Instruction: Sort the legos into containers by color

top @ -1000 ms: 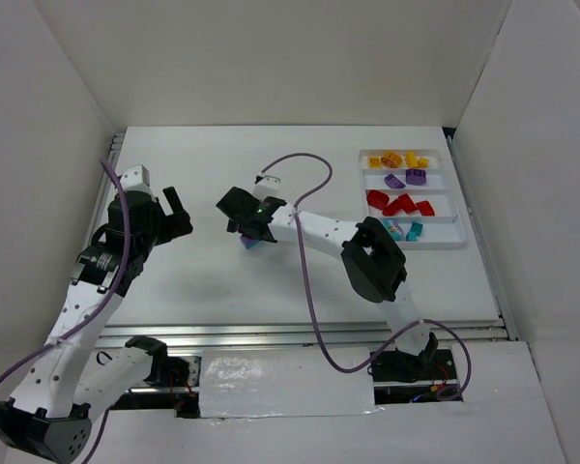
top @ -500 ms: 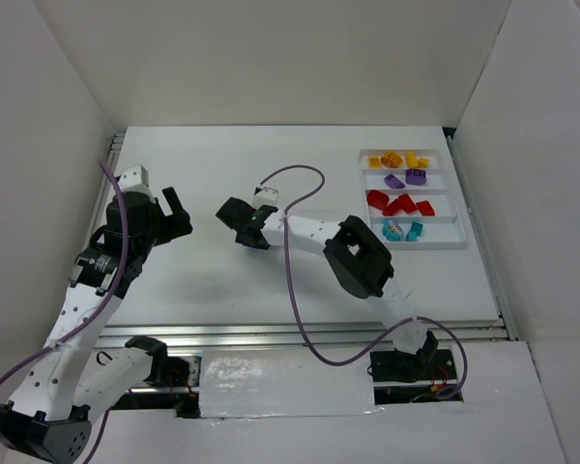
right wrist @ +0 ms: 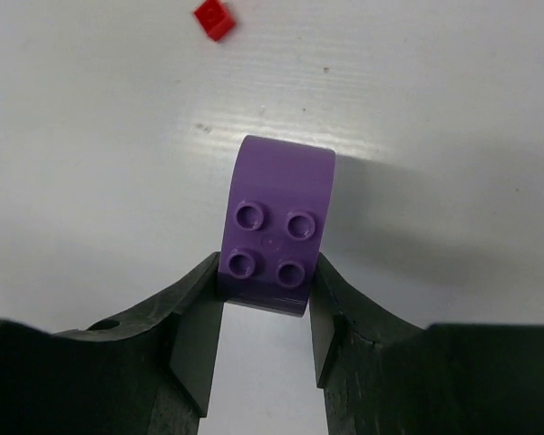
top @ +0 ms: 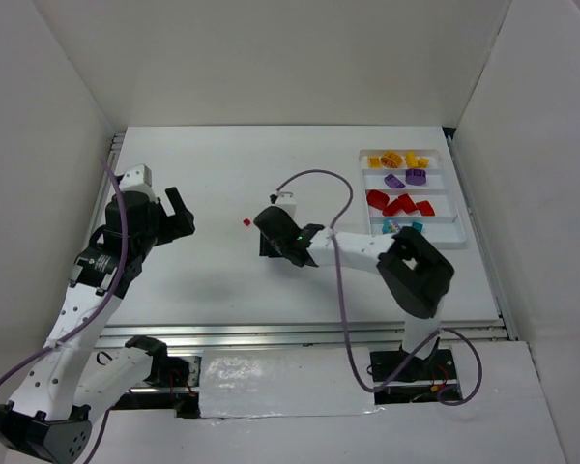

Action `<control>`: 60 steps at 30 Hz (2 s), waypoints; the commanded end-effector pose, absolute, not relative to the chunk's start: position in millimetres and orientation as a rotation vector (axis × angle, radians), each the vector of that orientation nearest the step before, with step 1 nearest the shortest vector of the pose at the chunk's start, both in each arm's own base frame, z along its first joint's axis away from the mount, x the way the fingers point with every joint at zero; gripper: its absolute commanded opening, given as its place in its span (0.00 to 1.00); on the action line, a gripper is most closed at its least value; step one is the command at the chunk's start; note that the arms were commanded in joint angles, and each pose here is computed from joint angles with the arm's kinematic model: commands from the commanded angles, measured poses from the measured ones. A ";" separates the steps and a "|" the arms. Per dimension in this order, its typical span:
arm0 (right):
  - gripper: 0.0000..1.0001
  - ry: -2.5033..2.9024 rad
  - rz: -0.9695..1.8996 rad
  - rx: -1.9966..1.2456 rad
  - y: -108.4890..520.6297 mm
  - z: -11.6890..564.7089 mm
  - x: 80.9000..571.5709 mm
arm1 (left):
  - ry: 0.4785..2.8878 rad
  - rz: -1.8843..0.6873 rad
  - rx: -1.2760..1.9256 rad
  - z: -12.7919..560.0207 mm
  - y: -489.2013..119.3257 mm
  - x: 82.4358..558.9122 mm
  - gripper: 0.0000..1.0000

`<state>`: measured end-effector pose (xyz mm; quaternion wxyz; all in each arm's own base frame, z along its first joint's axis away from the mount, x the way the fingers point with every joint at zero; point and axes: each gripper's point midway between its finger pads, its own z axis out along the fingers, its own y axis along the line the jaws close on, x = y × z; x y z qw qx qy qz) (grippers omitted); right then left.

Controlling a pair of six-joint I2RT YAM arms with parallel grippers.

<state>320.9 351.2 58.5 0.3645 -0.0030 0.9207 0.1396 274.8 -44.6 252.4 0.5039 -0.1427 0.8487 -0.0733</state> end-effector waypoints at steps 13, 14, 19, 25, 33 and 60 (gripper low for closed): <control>0.00 1.459 1.411 -0.882 308.8 287.1 159.9 | 1.694 -1.402 0.545 332.6 -221.3 203.2 1.00; 0.00 1.421 1.428 -0.895 303.1 295.0 149.9 | 1.657 -1.429 0.580 336.1 -227.9 197.6 0.99; 0.00 1.329 1.482 -0.939 292.9 313.2 126.6 | 1.607 -1.485 0.668 341.2 -247.3 178.8 0.96; 0.00 1.286 1.503 -0.926 291.1 323.2 122.5 | 1.494 -1.563 0.772 357.6 -261.1 151.0 0.92; 0.00 1.231 1.542 -0.914 290.7 335.1 118.2 | 1.481 -1.614 0.823 356.4 -276.2 138.7 0.78; 0.78 1.307 1.405 -0.859 276.3 334.5 131.8 | 1.595 -1.557 0.928 345.7 -289.5 144.2 0.00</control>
